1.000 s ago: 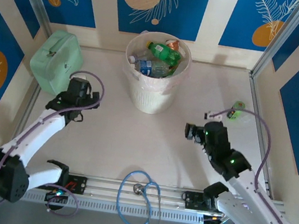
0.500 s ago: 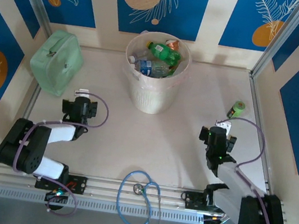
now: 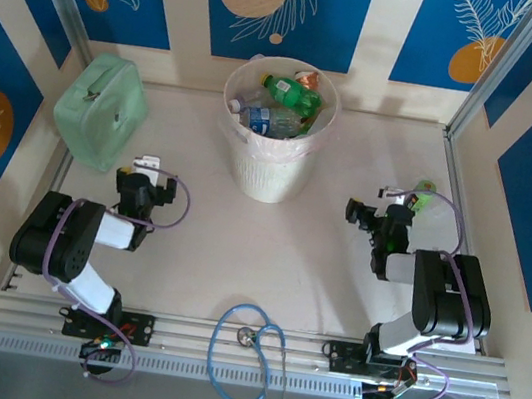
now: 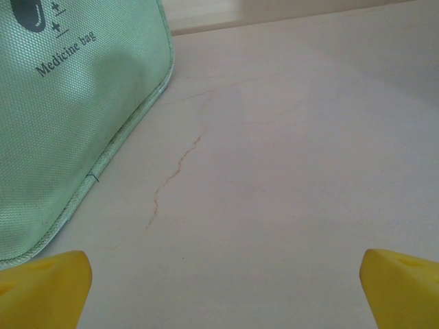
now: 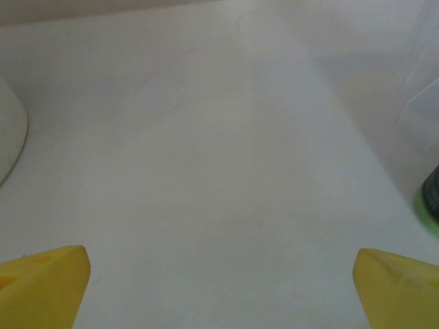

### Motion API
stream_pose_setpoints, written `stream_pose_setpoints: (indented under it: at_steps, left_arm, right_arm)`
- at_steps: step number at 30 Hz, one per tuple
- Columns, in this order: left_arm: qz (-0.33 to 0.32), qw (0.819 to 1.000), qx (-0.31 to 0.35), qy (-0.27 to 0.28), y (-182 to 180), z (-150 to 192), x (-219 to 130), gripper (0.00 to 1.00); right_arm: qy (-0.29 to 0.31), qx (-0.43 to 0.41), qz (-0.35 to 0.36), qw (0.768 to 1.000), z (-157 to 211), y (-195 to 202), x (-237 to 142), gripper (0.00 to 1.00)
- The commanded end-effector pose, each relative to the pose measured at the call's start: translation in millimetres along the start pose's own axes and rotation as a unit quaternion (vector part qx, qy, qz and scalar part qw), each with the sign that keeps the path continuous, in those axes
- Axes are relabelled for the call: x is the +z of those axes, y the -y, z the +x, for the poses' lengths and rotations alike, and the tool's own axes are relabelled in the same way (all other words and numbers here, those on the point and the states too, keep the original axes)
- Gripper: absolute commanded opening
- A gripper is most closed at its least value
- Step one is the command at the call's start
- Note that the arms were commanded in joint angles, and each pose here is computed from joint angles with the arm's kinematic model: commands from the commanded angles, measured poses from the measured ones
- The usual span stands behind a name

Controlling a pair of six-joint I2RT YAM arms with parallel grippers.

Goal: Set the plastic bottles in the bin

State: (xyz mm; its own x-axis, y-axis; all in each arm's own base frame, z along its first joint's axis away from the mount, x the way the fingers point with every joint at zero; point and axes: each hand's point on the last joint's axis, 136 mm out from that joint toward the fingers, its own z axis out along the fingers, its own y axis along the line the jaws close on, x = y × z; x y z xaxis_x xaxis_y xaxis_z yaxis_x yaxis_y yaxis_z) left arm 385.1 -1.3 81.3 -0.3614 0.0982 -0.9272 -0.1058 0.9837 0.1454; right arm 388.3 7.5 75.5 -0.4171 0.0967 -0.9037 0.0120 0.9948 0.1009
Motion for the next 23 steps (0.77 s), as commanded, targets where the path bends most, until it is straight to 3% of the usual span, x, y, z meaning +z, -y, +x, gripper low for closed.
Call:
stream_pose_setpoints:
  at_steps: [1, 23]
  left_arm:
    - [0.012, 1.0, -0.012, 0.025, 1.7, -15.5, 2.5, 1.0]
    - [0.013, 0.999, -0.012, 0.027, 2.0, -16.4, 2.4, 1.0]
  right_arm:
    - [0.024, 0.006, -0.023, 0.999, -19.0, -7.6, 0.0, 0.99]
    - [0.025, -0.009, -0.034, 0.999, -19.0, -14.9, 0.4, 0.99]
